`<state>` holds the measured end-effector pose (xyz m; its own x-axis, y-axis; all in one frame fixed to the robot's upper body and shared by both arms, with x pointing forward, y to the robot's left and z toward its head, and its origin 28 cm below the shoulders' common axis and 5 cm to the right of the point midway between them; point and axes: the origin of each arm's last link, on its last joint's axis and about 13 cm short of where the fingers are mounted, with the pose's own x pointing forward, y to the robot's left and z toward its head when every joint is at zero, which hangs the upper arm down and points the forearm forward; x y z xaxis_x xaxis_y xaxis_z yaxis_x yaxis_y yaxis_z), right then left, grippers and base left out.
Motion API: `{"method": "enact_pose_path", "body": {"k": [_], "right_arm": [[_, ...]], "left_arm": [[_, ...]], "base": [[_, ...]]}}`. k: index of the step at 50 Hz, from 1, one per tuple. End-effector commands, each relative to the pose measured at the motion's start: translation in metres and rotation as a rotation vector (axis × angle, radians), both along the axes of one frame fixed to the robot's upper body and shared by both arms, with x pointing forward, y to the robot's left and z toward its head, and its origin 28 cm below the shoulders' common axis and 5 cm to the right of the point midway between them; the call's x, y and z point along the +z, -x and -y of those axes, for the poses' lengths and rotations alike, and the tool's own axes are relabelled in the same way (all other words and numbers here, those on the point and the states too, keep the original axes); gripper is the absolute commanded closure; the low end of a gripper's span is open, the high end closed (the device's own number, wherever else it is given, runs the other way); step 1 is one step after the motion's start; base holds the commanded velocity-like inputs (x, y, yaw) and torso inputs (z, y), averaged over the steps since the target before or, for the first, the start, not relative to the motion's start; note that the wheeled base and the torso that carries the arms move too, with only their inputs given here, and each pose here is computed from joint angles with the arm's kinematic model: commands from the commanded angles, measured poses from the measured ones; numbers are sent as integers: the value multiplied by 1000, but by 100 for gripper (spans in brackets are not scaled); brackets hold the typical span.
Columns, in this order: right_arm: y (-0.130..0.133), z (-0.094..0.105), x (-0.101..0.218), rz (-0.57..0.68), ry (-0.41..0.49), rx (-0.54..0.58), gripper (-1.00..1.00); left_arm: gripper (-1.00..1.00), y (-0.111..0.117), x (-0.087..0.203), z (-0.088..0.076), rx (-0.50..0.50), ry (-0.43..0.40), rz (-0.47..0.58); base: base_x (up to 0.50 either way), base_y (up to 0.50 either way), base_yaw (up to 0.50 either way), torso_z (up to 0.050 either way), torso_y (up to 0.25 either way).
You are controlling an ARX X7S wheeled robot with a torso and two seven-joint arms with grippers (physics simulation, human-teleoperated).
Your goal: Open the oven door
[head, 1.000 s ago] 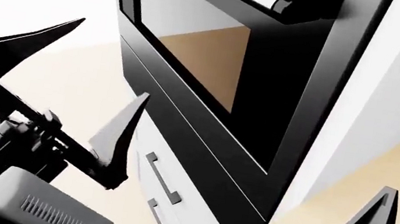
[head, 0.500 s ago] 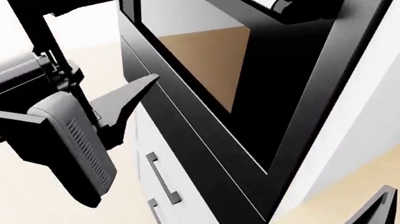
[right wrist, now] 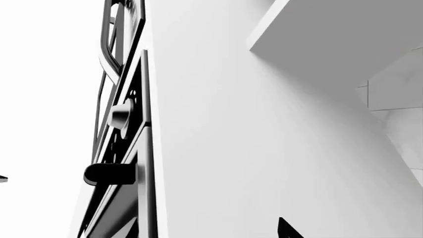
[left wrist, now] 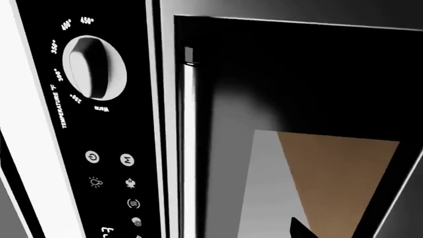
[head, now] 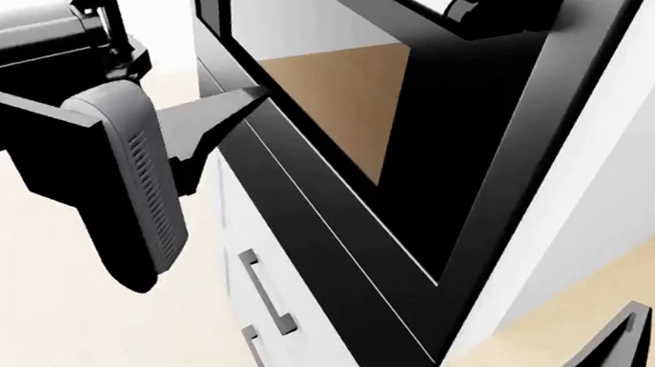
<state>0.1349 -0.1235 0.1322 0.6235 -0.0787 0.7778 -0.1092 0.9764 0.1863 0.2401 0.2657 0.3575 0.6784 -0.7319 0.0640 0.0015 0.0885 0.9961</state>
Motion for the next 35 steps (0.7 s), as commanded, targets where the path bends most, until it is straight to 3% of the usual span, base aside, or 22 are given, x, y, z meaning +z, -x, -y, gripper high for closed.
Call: {"method": "enact_pose_path", "body": {"k": [1,35], "right_arm": [[0,0,0,-1,-1,0,-100],[1,0,0,-2,-1,2,-100]], "left_arm": [[-100,-7,24,2,-5,-44,17],[-100,-38,36,13,-51,-42,6]], "base": [[0,0,0,0,0],[0,0,0,0,0]]}}
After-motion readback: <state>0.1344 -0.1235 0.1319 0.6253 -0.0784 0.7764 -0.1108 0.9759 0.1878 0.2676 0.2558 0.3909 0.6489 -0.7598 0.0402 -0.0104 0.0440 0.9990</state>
